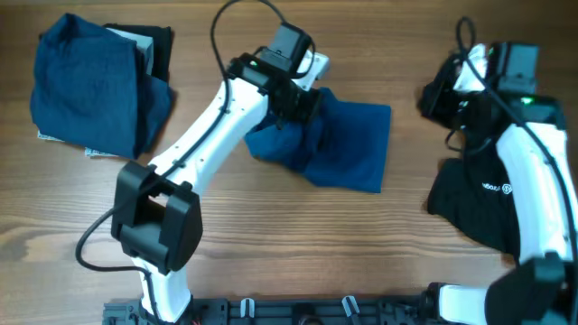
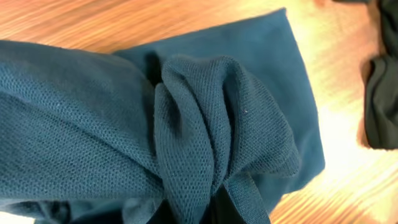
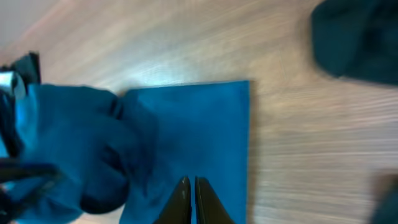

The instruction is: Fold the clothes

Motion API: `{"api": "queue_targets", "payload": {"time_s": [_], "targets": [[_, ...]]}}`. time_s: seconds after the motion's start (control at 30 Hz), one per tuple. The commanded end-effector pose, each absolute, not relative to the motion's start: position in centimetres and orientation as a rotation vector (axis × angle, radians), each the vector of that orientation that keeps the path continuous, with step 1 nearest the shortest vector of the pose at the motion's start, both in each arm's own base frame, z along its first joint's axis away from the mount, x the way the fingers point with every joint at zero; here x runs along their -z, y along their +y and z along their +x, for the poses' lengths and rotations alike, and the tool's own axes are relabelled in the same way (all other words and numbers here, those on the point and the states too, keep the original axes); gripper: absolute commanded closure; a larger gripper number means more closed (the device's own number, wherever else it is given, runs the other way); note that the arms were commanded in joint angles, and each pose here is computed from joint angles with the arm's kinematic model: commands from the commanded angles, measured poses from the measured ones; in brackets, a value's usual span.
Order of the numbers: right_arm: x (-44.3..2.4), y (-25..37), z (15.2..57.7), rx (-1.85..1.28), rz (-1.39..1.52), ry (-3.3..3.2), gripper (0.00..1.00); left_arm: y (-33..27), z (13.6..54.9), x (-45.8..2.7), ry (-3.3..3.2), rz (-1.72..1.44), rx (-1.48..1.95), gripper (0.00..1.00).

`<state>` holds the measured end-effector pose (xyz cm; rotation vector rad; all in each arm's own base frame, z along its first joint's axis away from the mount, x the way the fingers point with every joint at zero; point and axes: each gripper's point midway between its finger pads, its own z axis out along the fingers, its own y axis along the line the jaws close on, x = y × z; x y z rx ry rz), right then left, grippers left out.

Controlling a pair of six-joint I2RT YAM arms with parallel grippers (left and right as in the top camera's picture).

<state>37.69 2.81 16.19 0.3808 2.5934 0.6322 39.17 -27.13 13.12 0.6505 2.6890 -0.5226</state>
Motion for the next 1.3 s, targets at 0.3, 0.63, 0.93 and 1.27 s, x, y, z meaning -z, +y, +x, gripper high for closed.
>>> {"api": "queue_targets", "payload": {"time_s": [0.3, 0.63, 0.93, 1.27], "targets": [[-5.7, 6.9, 35.2, -0.982, 0.401, 2.723, 0.96, -24.6, 42.0, -16.9, 2.634, 0.493, 0.511, 0.96], [-5.9, 11.3, 36.8, -1.027, 0.274, 2.680, 0.96, -13.5, 43.9, -17.1, 2.698, 0.237, 0.025, 0.96], [-6.2, 11.9, 37.1, -1.038, 0.261, 2.662, 0.96, -6.4, 44.3, -16.9, 2.734, 0.083, -0.179, 0.96], [-6.4, 12.8, 37.5, -1.039, 0.224, 2.641, 0.95, -4.1, 44.4, -16.7, 2.757, -0.002, -0.122, 0.96]]}}
